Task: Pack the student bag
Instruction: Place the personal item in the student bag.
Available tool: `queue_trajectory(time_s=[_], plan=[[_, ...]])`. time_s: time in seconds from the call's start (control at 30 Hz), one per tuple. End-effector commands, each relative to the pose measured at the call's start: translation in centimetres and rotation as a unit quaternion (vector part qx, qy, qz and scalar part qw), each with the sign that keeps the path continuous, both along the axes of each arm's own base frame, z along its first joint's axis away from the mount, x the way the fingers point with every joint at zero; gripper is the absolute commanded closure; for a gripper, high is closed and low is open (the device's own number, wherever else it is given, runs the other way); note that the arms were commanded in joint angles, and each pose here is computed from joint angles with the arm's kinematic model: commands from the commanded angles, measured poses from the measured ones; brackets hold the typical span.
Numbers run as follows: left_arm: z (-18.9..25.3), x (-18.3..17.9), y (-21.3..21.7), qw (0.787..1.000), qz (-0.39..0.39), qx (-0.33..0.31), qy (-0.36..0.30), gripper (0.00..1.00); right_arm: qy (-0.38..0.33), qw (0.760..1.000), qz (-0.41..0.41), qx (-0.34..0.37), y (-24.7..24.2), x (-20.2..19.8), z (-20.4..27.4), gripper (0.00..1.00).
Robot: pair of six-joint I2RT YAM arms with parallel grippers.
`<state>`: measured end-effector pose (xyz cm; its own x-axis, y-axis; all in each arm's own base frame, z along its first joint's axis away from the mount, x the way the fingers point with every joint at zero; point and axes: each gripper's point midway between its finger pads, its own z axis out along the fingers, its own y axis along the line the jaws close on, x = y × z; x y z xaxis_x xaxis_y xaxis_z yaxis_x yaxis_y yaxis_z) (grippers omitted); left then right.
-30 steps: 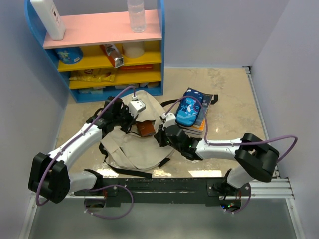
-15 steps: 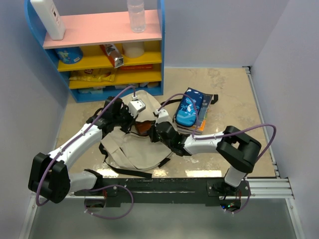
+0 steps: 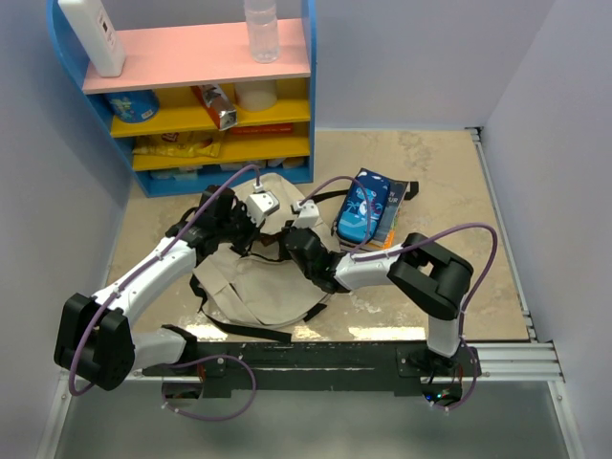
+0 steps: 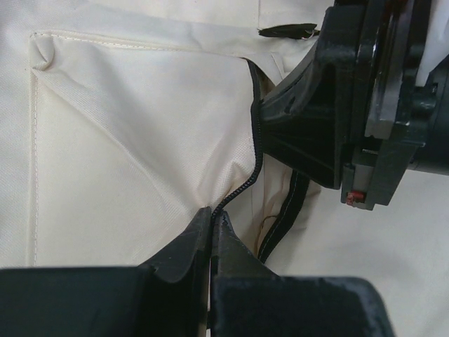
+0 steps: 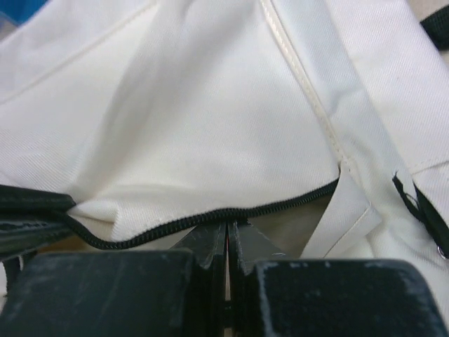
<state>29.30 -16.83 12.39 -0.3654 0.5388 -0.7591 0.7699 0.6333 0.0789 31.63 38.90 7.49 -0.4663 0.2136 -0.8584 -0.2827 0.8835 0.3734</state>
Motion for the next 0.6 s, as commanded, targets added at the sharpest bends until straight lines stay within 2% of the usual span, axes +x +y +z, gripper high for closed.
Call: queue_trajectory(time_s=[0.0, 0.03, 0.1, 0.17, 0.2, 0.23, 0.37, 0.43, 0.47, 0.57], plan=[[1.2, 0.1, -1.3, 0.999, -0.022, -0.03, -0.014, 1.0, -0.066, 0.996, -0.024, 0.059, 0.6, 1.8, 5.7, 1.0], [1.0, 0.0, -1.3, 0.999, -0.022, -0.03, -0.012, 1.0, -0.071, 0.996, -0.017, 0.06, 0.6, 1.5, 5.9, 0.98], [0.9, 0.0, -1.5, 0.999, -0.025, -0.033, -0.009, 1.0, -0.08, 0.994, -0.002, 0.069, 0.4, 1.1, 7.3, 0.85], [0.8, 0.0, -1.5, 0.999, -0.025, -0.034, -0.008, 1.0, -0.076, 0.995, 0.009, 0.068, -0.4, 0.1, 7.3, 0.8], [0.8, 0.0, -1.5, 0.999, -0.025, -0.034, -0.01, 1.0, -0.083, 0.993, 0.014, 0.083, -0.8, -0.4, 8.7, 0.7], [0.5, -0.1, -1.5, 0.999, -0.027, -0.032, -0.008, 1.0, -0.076, 0.994, 0.019, 0.076, -1.5, -1.1, 7.9, 0.66], [-0.3, -0.1, -1.6, 0.999, -0.034, -0.028, 0.001, 0.98, -0.075, 0.992, 0.061, 0.079, -2.2, -4.7, 8.8, 0.62], [-0.7, -0.1, -1.8, 0.999, -0.038, -0.026, 0.009, 0.9, -0.081, 0.992, 0.07, 0.06, -2.4, -5.9, 9.0, 0.62], [-0.8, -0.2, -2.0, 0.999, -0.045, -0.028, 0.011, 0.79, -0.082, 0.992, 0.083, 0.053, -1.9, -7.2, 8.9, 0.61], [-1.4, -0.3, -2.1, 0.998, -0.05, -0.024, 0.026, 0.6, -0.075, 0.992, 0.095, 0.032, -1.5, -8.6, 8.0, 0.61]])
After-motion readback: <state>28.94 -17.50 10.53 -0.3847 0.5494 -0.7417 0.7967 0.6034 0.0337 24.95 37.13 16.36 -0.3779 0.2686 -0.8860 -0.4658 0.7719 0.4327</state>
